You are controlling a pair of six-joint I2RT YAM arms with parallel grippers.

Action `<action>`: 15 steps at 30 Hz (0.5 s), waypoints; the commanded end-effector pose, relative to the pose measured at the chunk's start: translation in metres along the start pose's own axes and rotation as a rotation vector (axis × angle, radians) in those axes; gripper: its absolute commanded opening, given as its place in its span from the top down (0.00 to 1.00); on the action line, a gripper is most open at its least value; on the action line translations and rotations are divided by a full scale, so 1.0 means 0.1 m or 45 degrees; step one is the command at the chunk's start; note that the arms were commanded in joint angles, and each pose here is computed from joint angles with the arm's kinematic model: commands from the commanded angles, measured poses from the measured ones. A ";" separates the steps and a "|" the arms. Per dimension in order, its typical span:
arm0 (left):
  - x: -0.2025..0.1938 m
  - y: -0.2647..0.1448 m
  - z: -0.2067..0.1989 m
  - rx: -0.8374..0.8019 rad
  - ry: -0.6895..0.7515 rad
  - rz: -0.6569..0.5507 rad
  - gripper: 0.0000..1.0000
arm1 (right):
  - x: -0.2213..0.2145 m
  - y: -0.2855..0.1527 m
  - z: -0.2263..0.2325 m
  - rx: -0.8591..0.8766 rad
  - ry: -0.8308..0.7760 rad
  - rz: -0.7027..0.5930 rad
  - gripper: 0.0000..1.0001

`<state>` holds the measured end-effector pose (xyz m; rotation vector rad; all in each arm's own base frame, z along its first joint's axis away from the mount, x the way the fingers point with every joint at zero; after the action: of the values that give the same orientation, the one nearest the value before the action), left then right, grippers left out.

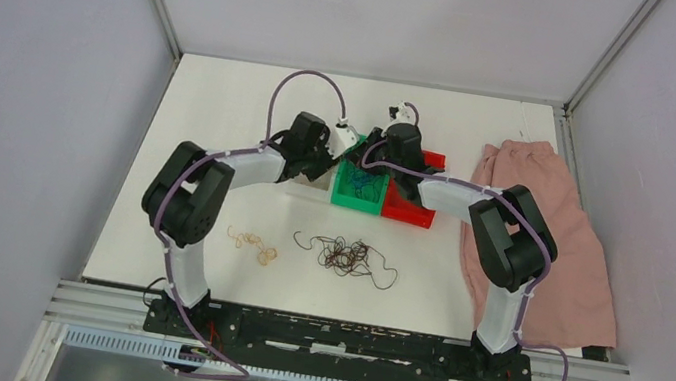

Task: Untangle the cables

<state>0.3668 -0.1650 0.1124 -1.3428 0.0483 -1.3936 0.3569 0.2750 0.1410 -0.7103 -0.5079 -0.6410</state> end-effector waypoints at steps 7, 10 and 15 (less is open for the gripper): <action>0.46 -0.72 0.35 -0.139 -0.045 -0.189 0.12 | 0.18 -0.09 0.09 0.008 -0.021 -0.067 0.89; 0.57 -0.99 0.44 -0.226 -0.063 -0.245 0.10 | 0.19 -0.12 0.07 -0.010 -0.031 -0.069 0.89; 0.71 -1.41 0.61 -0.422 -0.170 -0.362 0.04 | 0.22 -0.14 0.10 0.000 -0.034 -0.068 0.89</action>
<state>0.3565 -0.1328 0.2287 -1.5602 0.0107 -1.5185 0.3579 0.2701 0.1418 -0.7303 -0.5064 -0.6472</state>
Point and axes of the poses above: each gripper's point midway between its finger pads, its own y axis out along the fingers, its own z axis along the line the jaws close on, x = y × z, the point moved 10 cm from there along -y, back along the fingers
